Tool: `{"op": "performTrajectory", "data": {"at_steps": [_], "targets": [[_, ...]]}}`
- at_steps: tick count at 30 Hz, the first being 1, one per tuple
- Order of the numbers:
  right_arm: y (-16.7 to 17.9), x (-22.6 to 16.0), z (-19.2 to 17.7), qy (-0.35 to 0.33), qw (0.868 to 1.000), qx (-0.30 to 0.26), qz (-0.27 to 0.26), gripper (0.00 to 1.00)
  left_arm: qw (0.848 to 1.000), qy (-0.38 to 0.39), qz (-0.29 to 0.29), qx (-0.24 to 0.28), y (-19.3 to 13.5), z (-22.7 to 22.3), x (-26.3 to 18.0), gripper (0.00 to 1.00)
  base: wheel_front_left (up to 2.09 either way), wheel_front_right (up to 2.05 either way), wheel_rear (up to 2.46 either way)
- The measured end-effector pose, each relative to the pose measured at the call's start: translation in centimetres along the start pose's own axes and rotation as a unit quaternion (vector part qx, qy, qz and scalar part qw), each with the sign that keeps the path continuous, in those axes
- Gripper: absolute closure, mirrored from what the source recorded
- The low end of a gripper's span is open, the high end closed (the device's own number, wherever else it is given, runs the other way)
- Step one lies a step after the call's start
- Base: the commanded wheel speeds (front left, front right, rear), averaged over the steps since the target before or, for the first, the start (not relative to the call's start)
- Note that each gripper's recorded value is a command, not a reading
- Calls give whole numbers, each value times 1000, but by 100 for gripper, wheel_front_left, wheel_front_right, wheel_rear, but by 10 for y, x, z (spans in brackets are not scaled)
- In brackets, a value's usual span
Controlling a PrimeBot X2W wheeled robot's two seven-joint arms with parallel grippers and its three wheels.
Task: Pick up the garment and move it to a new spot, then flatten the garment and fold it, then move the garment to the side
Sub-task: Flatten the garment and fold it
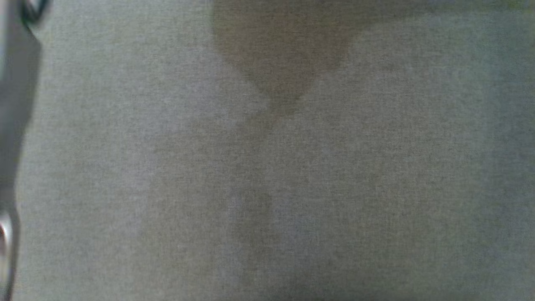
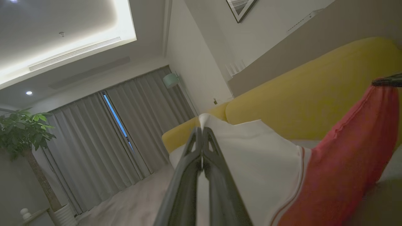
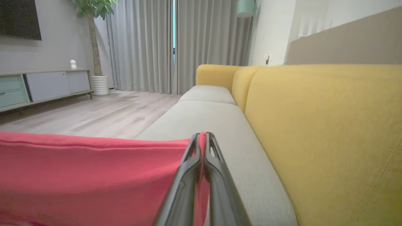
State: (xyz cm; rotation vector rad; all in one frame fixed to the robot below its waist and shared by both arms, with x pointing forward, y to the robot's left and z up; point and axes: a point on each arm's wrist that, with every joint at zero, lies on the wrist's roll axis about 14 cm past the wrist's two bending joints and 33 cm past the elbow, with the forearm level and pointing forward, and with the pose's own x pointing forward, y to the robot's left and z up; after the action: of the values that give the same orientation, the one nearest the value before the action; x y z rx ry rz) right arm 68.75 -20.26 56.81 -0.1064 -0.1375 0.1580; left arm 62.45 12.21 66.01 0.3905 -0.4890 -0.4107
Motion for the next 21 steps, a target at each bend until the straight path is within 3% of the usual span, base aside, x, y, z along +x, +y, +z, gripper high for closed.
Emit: {"op": "performTrajectory", "data": {"at_steps": [5, 17, 21], "targets": [[-7, -38, -39, 51, 998, 22, -12, 100, 999, 15, -9, -33, -23, -3, -48, 100, 0, 0, 0], [-5, -158, -67, 119, 992, 45, -4, 100, 981, 128, -10, -147, -91, -14, -191, 100, 0, 0, 0], [2, -199, -76, 139, 989, 58, 0, 100, 975, 157, -20, -156, -115, -10, -226, 100, 0, 0, 0]]}}
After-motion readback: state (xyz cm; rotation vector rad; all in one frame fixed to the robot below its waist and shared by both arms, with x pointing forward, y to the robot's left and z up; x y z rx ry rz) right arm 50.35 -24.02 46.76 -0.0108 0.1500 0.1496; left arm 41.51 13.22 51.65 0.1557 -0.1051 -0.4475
